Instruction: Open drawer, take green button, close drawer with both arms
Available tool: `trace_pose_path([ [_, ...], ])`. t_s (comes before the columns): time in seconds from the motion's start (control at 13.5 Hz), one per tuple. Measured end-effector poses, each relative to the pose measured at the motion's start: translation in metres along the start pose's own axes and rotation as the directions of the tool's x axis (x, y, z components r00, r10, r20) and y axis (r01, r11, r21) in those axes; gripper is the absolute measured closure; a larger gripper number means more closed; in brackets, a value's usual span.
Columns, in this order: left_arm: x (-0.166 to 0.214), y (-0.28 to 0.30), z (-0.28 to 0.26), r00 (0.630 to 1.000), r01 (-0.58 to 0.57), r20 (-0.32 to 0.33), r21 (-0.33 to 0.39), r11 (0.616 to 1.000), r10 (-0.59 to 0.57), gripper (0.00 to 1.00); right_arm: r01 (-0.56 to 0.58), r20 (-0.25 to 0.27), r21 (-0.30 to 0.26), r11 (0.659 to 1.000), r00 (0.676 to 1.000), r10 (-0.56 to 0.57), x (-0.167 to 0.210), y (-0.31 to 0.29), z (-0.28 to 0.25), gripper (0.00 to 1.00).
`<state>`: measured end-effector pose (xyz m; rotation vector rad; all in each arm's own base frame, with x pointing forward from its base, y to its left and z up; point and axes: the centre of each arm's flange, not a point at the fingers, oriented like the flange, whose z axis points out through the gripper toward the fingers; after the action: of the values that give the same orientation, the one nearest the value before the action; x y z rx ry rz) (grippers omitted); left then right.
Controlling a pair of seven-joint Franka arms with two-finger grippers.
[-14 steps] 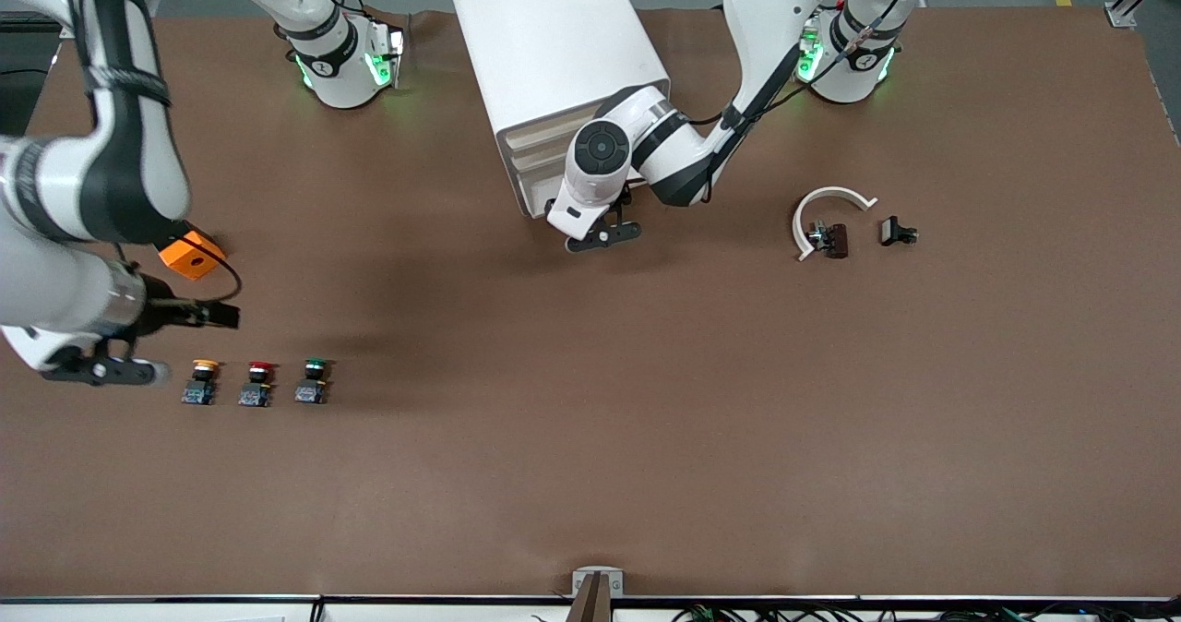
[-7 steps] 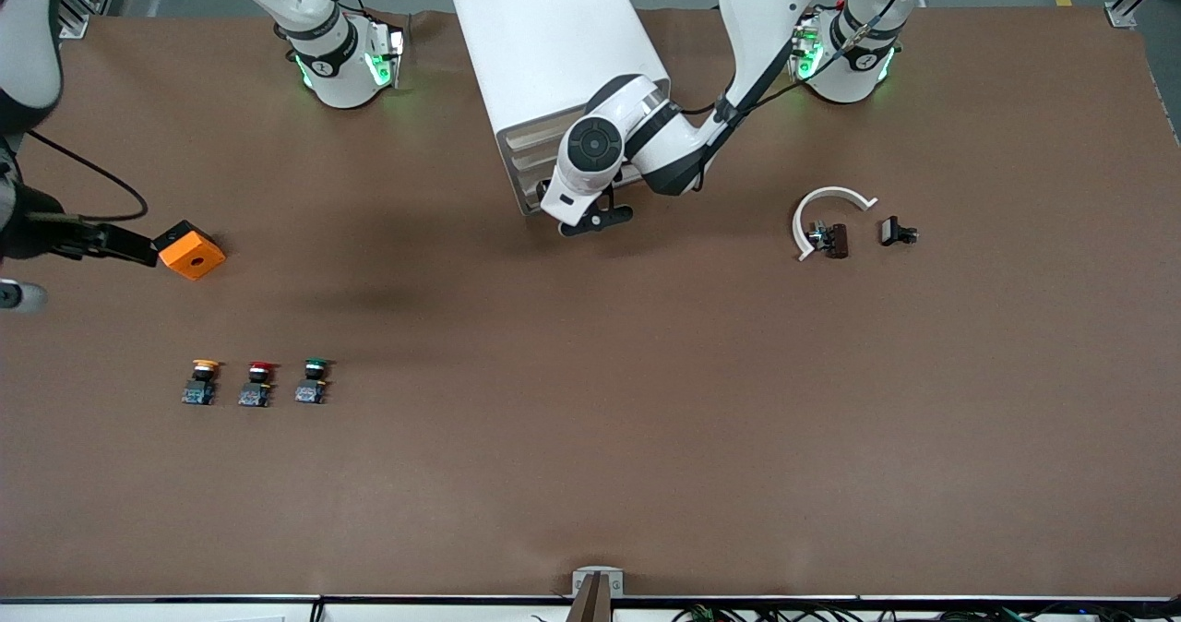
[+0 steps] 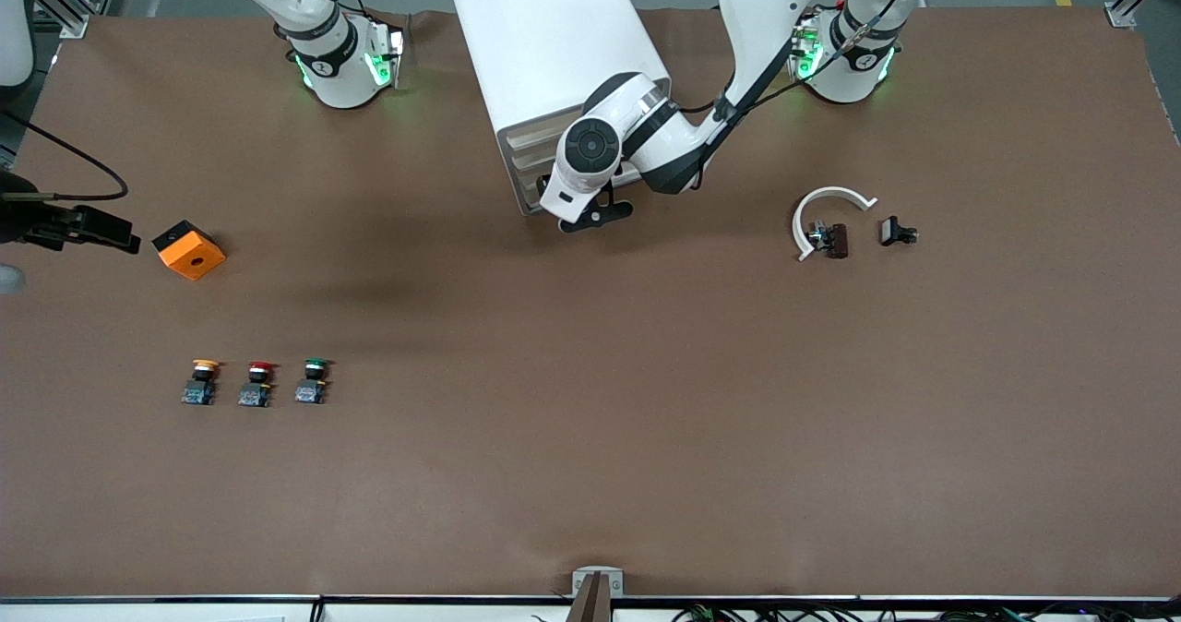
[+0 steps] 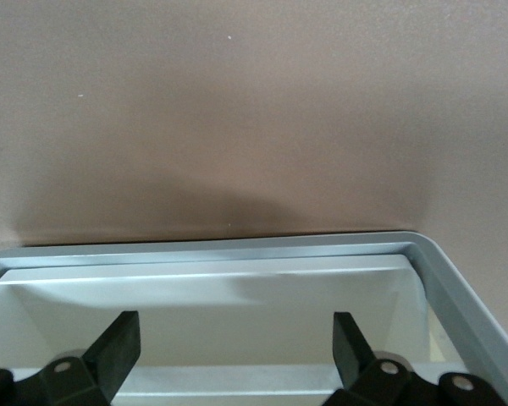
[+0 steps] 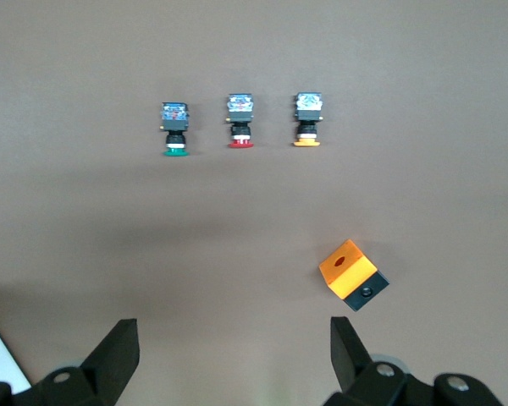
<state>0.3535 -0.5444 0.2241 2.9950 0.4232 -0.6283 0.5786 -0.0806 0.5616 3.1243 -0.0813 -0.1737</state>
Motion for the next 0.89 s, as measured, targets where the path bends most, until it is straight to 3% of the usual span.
trace_pose_path([
  [0.15,0.014,0.001,-0.016,1.000,0.018,-0.005,-0.026,1.000,-0.018,0.00,-0.006,0.003,0.003,1.000,1.000,0.006,-0.001,0.013,0.000,0.00],
  [0.44,0.079,-0.026,-0.091,0.995,0.095,0.012,-0.051,0.994,-0.094,0.00,-0.009,0.007,0.004,1.000,1.000,0.009,-0.002,0.016,0.001,0.00],
  [0.89,0.124,-0.133,-0.261,0.998,-0.050,-0.028,-0.063,0.997,0.048,0.00,-0.007,-0.001,0.003,1.000,1.000,0.007,-0.006,0.015,-0.020,0.00],
])
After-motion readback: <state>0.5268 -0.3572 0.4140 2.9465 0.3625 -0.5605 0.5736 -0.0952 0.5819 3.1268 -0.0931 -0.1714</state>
